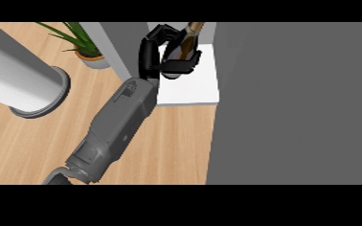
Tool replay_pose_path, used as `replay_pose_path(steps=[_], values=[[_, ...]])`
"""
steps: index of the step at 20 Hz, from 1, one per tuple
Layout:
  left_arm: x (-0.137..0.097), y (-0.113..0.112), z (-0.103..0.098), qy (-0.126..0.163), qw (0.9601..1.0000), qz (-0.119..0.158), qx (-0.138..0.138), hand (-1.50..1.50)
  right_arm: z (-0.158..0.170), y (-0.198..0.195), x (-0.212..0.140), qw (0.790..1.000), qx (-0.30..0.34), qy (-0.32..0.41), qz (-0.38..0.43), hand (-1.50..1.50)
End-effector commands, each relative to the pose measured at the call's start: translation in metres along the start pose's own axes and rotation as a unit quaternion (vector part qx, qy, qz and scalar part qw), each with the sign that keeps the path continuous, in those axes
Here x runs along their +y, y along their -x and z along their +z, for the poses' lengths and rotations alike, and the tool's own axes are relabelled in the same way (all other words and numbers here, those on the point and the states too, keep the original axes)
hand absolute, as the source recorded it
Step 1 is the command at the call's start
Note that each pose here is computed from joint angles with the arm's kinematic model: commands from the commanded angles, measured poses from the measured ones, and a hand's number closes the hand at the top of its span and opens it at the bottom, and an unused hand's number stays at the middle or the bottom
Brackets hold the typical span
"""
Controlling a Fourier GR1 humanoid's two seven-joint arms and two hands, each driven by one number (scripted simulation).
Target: Pick up the wine, place it into the cabinet and close the cabinet
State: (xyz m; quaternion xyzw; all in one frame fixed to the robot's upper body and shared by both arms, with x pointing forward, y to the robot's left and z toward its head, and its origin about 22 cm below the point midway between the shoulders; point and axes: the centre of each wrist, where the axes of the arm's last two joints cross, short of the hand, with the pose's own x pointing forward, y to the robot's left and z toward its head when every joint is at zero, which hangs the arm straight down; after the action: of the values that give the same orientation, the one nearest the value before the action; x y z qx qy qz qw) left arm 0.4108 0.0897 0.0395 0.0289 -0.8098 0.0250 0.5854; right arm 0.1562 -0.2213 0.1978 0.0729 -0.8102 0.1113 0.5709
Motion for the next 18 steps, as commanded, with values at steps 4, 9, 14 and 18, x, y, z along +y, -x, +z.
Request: replay_pose_path(steps=[4, 9, 14, 18], values=[[0.002, -0.007, -0.023, -0.035, 0.9988, -0.019, -0.029, 1.5, 0.011, -0.016, 0.004, 0.999, -0.02, -0.022, -0.025, -1.5], [0.004, -0.009, -0.03, -0.029, 0.999, -0.021, -0.025, 1.5, 0.013, -0.011, -0.004, 0.999, -0.014, -0.024, -0.022, -1.5], [-0.003, -0.012, -0.033, -0.064, 0.9978, 0.009, 0.013, 1.5, 0.011, -0.016, 0.01, 0.999, -0.015, -0.028, -0.031, -1.5], [0.006, 0.002, -0.024, -0.069, 0.9961, 0.049, 0.023, 1.5, 0.006, -0.016, 0.009, 0.999, -0.015, -0.032, -0.023, -1.5]])
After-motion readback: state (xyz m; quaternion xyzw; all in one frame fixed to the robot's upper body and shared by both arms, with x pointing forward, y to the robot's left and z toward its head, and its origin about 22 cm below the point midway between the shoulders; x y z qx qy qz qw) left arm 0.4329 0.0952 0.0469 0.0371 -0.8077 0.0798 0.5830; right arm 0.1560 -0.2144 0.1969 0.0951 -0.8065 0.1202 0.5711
